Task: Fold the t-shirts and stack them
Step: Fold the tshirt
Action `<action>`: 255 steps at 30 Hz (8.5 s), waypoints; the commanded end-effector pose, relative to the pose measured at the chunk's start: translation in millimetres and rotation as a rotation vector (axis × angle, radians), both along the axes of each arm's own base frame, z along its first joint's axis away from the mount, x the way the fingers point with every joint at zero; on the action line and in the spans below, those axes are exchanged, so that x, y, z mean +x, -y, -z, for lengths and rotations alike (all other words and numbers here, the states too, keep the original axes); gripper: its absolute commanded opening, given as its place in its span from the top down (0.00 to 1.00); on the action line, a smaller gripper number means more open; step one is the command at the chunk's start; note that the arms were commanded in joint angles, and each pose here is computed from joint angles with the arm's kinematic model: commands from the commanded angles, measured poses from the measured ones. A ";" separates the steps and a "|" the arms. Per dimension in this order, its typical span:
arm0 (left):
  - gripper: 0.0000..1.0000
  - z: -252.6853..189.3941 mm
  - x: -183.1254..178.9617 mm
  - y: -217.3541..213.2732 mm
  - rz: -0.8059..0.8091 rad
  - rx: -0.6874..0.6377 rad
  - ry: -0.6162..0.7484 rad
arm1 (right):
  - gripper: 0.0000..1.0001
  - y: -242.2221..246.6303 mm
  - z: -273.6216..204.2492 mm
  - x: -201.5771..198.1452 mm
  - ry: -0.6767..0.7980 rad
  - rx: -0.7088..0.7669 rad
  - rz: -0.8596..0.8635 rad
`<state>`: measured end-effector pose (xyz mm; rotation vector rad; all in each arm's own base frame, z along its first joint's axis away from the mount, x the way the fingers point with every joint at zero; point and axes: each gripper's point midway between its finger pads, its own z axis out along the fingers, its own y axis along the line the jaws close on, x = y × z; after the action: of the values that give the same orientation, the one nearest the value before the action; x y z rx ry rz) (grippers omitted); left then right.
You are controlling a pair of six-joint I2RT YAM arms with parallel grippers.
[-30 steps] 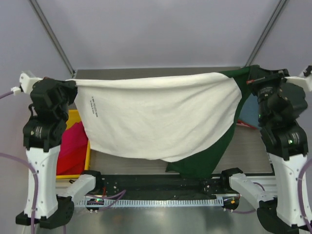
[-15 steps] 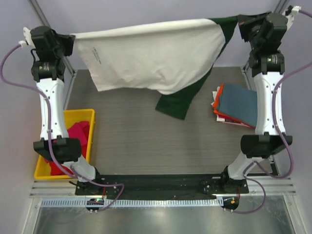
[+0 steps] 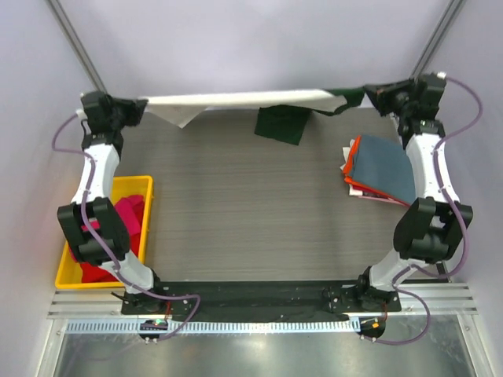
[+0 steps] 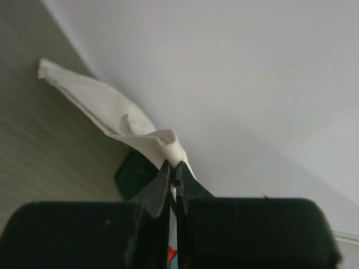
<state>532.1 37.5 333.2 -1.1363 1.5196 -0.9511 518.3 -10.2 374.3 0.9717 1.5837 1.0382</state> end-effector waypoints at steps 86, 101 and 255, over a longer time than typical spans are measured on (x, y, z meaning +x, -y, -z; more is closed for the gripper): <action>0.47 178.7 -233.9 83.2 0.346 0.571 -0.556 | 0.55 -142.2 232.0 -186.6 -0.425 -0.821 -0.353; 0.65 255.9 -198.9 57.6 0.337 0.689 -0.815 | 0.56 -209.3 249.0 -141.0 -0.381 -0.896 -0.457; 1.00 236.8 7.8 -2.7 0.108 0.610 -0.527 | 0.99 -84.2 243.9 63.8 -0.300 -0.664 -0.418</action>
<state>525.7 32.9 53.6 -0.9121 2.2558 -0.1925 573.6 77.4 86.4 0.3768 2.3599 0.5336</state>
